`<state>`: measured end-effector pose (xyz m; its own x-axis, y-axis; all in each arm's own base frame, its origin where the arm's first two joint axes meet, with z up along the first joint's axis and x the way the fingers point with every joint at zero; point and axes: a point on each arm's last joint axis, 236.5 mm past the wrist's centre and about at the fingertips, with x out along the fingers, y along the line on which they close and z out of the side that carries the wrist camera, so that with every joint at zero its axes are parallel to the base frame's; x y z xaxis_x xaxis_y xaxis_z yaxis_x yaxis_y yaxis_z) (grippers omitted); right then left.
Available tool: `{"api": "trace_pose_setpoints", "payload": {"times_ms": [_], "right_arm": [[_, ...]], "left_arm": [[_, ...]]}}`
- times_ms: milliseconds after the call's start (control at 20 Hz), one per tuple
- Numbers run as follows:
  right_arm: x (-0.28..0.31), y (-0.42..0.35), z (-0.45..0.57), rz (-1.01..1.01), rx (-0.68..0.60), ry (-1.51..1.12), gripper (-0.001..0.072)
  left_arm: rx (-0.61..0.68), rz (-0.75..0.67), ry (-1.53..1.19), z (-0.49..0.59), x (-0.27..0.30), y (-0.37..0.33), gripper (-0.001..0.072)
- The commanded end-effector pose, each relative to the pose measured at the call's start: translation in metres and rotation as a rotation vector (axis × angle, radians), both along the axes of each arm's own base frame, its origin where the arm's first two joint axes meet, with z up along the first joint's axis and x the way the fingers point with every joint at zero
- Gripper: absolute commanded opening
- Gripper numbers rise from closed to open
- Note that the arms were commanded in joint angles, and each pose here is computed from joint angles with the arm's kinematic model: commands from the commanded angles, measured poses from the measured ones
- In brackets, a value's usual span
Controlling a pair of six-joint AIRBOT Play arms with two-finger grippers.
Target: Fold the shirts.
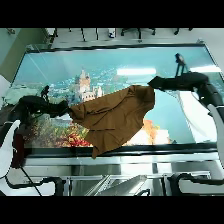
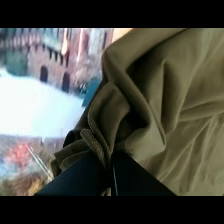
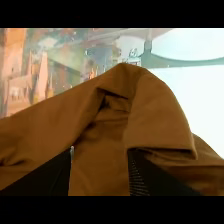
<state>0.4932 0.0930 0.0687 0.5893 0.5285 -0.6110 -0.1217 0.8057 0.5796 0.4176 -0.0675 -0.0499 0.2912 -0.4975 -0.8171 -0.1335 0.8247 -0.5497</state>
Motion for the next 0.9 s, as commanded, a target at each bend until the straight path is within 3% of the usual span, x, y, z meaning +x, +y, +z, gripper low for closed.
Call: {"api": "trace_pose_setpoints", "payload": {"times_ms": [0, 150, 500, 850], "right_arm": [[-0.029, -0.039, 0.042, -0.059, -0.001, 0.028, 0.0385], [-0.097, -0.028, 0.027, -0.007, 0.025, 0.196, 0.0383], [-0.252, 0.090, -0.129, 0.006, 0.155, 0.601, 0.0384], [-0.283, 0.138, -0.183, 0.008, 0.068, 0.699, 0.0381]], "left_arm": [[0.000, -0.026, -0.047, 0.021, 0.026, 0.000, 0.0021], [0.011, -0.025, -0.117, 0.044, 0.045, 0.003, 0.0021], [0.010, -0.031, -0.131, 0.052, 0.048, 0.002, 0.0021], [0.011, -0.033, -0.130, 0.052, 0.048, 0.002, 0.0021]]}}
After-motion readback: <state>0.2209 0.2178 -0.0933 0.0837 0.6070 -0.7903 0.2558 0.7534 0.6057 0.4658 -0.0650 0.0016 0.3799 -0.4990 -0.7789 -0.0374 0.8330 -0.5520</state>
